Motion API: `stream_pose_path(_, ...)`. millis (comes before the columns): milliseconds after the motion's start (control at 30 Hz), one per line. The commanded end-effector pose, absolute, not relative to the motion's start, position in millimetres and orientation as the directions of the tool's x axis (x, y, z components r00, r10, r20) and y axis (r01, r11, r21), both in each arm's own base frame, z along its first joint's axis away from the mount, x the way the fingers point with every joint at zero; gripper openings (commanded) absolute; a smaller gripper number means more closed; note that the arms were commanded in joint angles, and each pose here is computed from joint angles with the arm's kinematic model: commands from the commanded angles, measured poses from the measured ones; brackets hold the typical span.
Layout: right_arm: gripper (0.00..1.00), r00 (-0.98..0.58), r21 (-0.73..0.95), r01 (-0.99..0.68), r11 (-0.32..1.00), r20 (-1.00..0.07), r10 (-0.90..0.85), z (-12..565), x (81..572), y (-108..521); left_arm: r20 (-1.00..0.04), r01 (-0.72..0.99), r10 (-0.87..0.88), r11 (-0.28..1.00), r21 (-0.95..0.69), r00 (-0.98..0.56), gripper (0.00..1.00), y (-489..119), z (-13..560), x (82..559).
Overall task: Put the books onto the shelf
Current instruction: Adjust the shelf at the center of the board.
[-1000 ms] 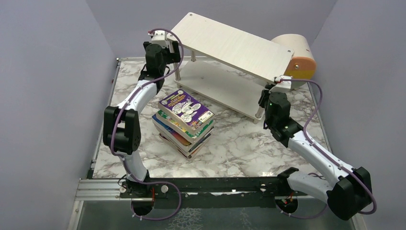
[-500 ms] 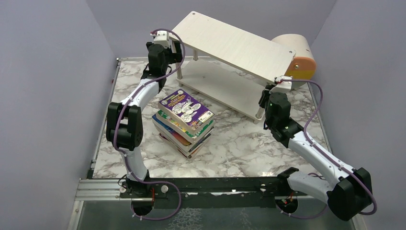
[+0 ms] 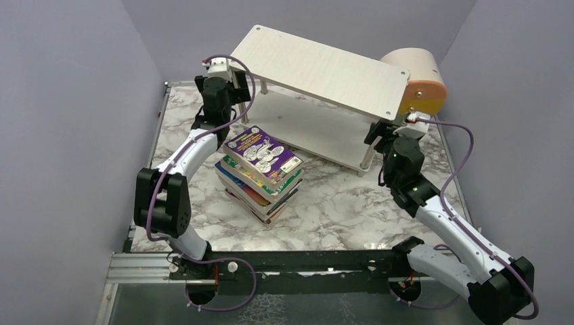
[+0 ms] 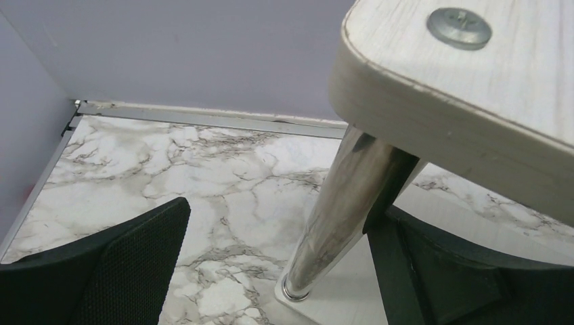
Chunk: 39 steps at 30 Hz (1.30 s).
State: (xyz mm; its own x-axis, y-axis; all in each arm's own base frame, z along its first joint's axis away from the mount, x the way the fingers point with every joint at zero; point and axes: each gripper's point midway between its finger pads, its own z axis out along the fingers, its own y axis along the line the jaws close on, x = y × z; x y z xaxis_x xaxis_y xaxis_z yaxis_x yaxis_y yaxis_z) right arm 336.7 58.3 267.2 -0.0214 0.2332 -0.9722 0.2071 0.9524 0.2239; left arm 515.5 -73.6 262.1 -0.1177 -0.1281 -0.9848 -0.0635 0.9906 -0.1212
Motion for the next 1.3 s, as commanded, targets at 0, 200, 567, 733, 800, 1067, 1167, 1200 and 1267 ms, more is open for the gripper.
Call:
stream_pose_path(0,0.74,0.028,0.273,0.254,0.928,-0.961,0.275,274.3,333.0,47.3,-0.993,-0.194,-0.117,0.974,-0.114,-0.003,0.96,-36.3,308.6,512.6)
stream_pose_path(200,0.75,0.025,0.282,0.248,0.927,-0.958,0.285,275.0,328.2,46.5,-0.994,-0.148,-0.109,0.983,-0.105,-0.021,0.96,-45.8,304.1,525.7)
stream_pose_path(567,0.83,0.022,0.281,0.230,0.932,-0.959,0.284,277.3,317.7,44.2,-0.993,-0.033,-0.113,0.993,-0.112,-0.029,0.96,-72.9,289.7,571.9)
stream_pose_path(733,0.89,0.029,0.280,0.201,0.939,-0.959,0.280,281.3,315.3,46.6,-0.989,0.017,-0.146,0.989,-0.147,-0.038,0.96,-86.3,278.7,587.0)
stream_pose_path(800,0.89,0.029,0.280,0.184,0.942,-0.960,0.279,282.4,314.4,48.7,-0.986,0.037,-0.160,0.986,-0.161,-0.043,0.96,-91.5,274.8,592.2)
stream_pose_path(1067,0.90,-0.003,0.283,0.108,0.953,-0.959,0.285,276.6,312.6,62.0,-0.982,0.095,-0.181,0.978,-0.185,-0.054,0.95,-106.1,267.7,607.9)
stream_pose_path(1167,0.90,-0.020,0.283,0.071,0.956,-0.958,0.285,273.3,312.3,69.1,-0.982,0.108,-0.181,0.977,-0.186,-0.060,0.95,-109.1,264.3,611.1)
stream_pose_path(1200,0.90,-0.022,0.285,0.058,0.957,-0.958,0.287,273.7,311.9,71.3,-0.982,0.109,-0.180,0.977,-0.186,-0.064,0.95,-109.5,262.2,611.3)
stream_pose_path(1267,0.90,-0.035,0.285,0.020,0.958,-0.958,0.285,271.8,311.1,78.0,-0.981,0.101,-0.178,0.978,-0.185,-0.074,0.95,-108.3,256.6,610.2)
